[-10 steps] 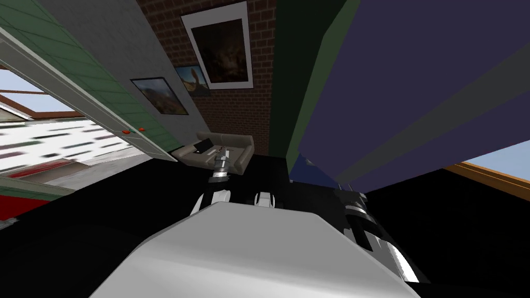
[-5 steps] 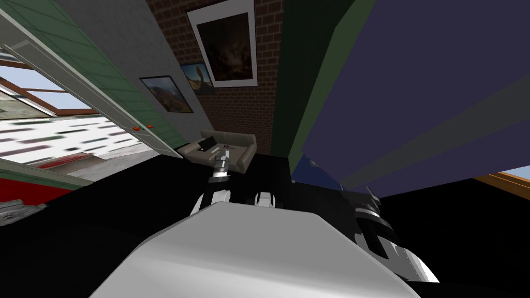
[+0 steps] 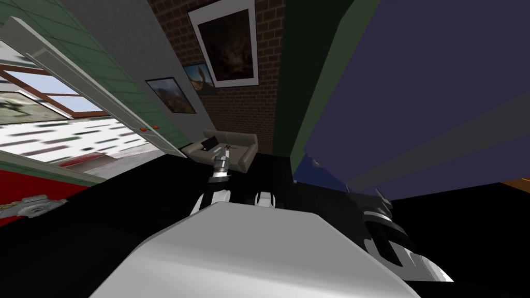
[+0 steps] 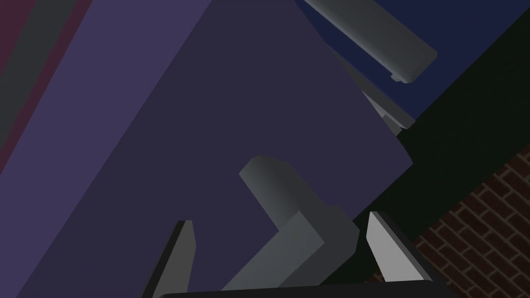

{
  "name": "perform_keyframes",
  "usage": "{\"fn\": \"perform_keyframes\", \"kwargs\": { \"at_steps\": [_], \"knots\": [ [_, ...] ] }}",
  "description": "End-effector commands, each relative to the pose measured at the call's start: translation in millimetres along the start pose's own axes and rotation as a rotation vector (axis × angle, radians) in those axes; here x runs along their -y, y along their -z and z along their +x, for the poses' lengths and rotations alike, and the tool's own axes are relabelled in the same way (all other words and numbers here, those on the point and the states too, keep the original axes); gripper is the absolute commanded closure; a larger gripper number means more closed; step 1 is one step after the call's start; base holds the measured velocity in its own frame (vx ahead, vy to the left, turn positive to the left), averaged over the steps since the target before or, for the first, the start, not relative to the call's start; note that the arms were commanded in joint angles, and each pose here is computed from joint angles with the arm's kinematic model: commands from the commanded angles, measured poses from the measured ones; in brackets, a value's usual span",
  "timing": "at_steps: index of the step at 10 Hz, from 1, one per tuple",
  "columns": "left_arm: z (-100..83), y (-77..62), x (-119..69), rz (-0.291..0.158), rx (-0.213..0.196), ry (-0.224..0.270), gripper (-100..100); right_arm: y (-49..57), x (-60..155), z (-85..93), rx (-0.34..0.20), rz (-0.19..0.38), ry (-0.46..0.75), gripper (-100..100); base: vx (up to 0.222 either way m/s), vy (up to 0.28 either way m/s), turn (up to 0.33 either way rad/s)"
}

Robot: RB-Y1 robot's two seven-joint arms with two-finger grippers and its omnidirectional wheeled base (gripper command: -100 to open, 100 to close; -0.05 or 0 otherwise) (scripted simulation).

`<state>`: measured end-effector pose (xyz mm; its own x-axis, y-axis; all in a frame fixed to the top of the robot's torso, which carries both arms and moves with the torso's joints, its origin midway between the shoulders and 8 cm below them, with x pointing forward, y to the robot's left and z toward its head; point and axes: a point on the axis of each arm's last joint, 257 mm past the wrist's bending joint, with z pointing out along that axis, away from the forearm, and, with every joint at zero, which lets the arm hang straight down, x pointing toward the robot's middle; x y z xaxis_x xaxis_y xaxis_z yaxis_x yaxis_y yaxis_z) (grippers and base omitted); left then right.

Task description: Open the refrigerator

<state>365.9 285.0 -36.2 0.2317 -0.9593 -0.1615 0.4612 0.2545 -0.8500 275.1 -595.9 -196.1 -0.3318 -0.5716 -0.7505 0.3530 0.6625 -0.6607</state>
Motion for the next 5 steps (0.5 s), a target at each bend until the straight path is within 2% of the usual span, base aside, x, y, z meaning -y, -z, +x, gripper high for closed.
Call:
{"fn": "perform_keyframes", "kwargs": {
  "at_steps": [1,5],
  "knots": [
    [0.0,0.0,0.0,0.000,0.000,0.000,0,0.8,-1.7,2.5,-0.006,-0.003,0.000,0,0.005,0.001,0.011],
    [0.0,0.0,0.0,0.000,0.000,0.000,0,2.4,-5.9,7.8,-0.018,-0.009,-0.002,0,0.001,0.000,0.003]
  ]
}}
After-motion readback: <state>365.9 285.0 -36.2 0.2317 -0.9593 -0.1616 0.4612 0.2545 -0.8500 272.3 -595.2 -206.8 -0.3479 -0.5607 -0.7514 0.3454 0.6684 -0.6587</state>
